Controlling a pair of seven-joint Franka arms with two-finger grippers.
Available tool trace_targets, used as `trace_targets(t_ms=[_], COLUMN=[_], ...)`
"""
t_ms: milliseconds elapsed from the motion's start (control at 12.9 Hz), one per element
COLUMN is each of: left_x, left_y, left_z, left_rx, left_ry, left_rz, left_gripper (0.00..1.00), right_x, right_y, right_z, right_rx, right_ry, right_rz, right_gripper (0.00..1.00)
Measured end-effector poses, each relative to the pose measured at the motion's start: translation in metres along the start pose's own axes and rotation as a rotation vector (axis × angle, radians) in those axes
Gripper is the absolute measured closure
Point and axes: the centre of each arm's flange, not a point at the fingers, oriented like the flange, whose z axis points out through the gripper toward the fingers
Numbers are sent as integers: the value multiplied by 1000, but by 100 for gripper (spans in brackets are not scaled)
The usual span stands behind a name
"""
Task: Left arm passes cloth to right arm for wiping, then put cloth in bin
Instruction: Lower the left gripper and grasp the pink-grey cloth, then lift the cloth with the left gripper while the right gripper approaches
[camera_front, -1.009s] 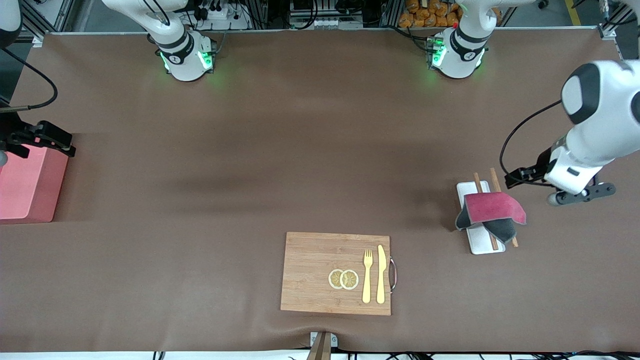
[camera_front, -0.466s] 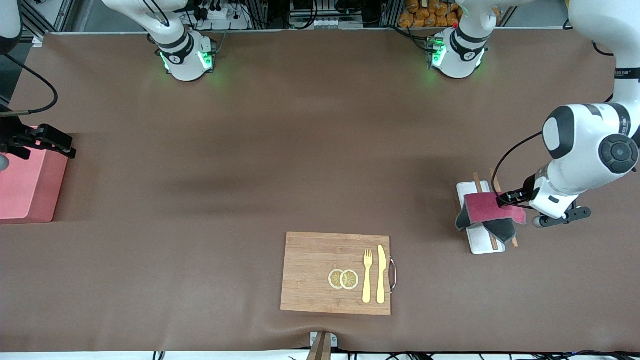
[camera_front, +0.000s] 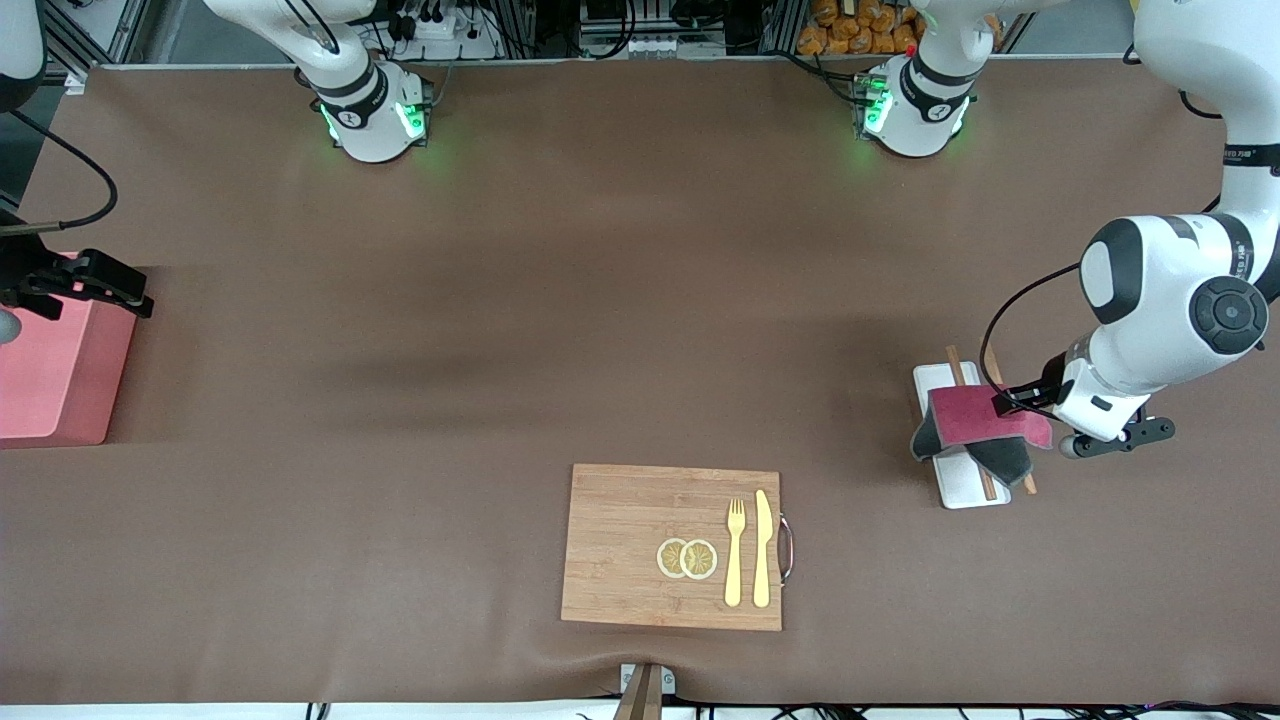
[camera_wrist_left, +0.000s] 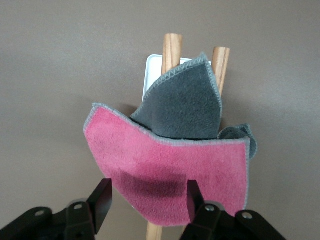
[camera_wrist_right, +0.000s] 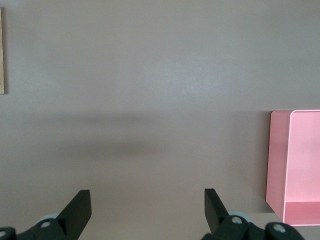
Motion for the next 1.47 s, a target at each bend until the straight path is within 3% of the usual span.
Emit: trace_targets(t_ms=[388,543,776,931,1009,1164,1241,1474], left_x=[2,2,2,2,2,3,4,4], left_y=[1,1,2,5,6,8,8,8], left_z=[7,7,8,7,7,3,2,2], left_rx=[-1,-1,-2,-3,-4,-5,-6,-6], left_ry=[3,2,1,4,4,11,12,12], left_rz=[0,0,2,6,9,11,11,12], left_gripper=[35,50,56,70,70,89,94,94], right_x=[3,4,3,3,3,3,3,3], right_y=[-1,-1,-2,-3,-4,-7,-8,-10], right_z=[7,8,9,10,10,10,11,13], right_rx=[1,1,1,2,2,2,2,4], right_ry=[-14,-17,-25,-27,-27,-28,-29,-44], right_rz=[-1,-1,-2,-1,0,13,20,85], right_gripper=[0,0,0,0,0,0,0,0])
